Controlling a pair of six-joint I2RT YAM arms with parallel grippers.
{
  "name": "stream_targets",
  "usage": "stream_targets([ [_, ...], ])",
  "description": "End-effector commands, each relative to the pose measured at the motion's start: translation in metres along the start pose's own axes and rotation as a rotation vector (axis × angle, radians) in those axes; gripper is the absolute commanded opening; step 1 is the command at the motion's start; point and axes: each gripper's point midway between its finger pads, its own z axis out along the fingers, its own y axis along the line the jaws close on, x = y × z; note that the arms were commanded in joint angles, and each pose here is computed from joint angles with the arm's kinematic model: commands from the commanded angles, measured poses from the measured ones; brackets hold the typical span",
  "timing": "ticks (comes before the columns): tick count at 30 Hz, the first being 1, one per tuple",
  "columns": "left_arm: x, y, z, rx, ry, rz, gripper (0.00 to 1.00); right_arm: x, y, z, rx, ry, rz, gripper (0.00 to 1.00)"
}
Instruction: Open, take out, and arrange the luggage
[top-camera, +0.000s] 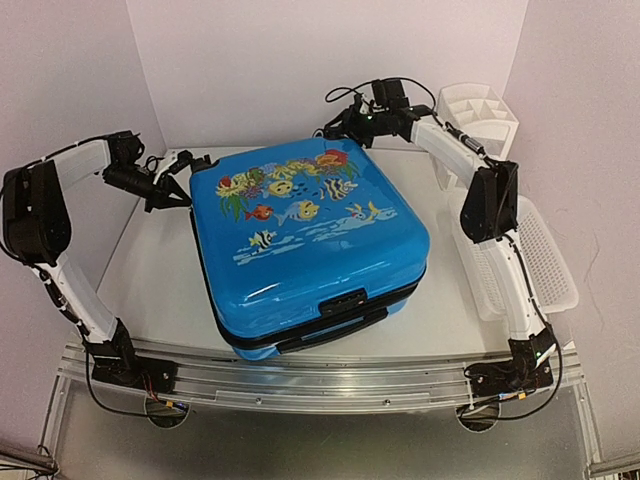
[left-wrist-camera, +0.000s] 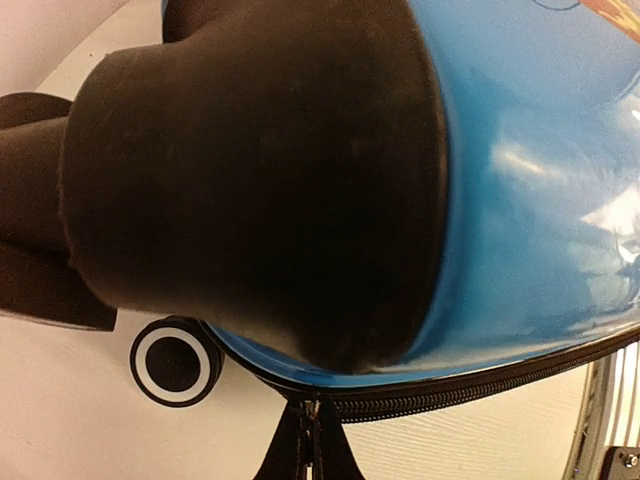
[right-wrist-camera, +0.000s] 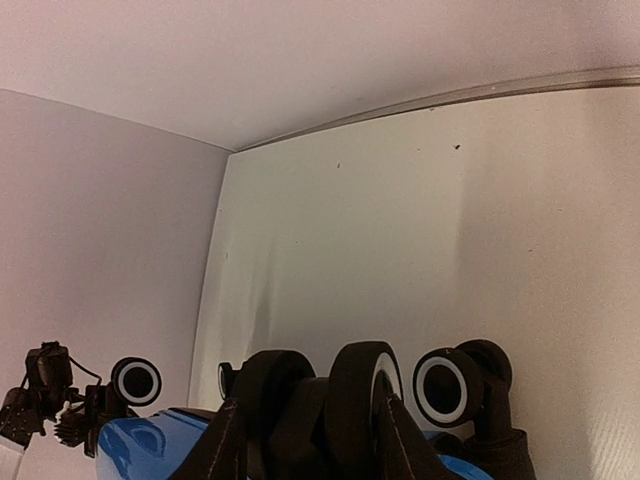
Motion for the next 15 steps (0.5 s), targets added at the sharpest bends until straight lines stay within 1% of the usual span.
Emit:
stream_targets([
  [1, -0.043, -0.046, -0.022, 0.076, -0.155, 0.085, 0.0, 0.141, 0.063, 0.053, -0.168, 0.35, -0.041, 0.35],
  [5, -0.021, -0.05, -0.025, 0.069, -0.11, 0.033, 0.0, 0.158, 0.078, 0.063, -0.18, 0.345, -0.061, 0.35],
  [9, -0.009, -0.048, -0.031, 0.046, -0.082, -0.003, 0.0, 0.16, 0.092, 0.069, -0.177, 0.296, -0.083, 0.35],
  [12, 0.001, -0.058, -0.034, 0.06, -0.055, -0.029, 0.0, 0.148, 0.095, 0.065, -0.135, 0.225, -0.097, 0.35],
  [15, 0.016, -0.068, -0.031, 0.073, -0.02, -0.057, 0.0, 0.127, 0.101, 0.051, -0.094, 0.14, -0.13, 0.36],
])
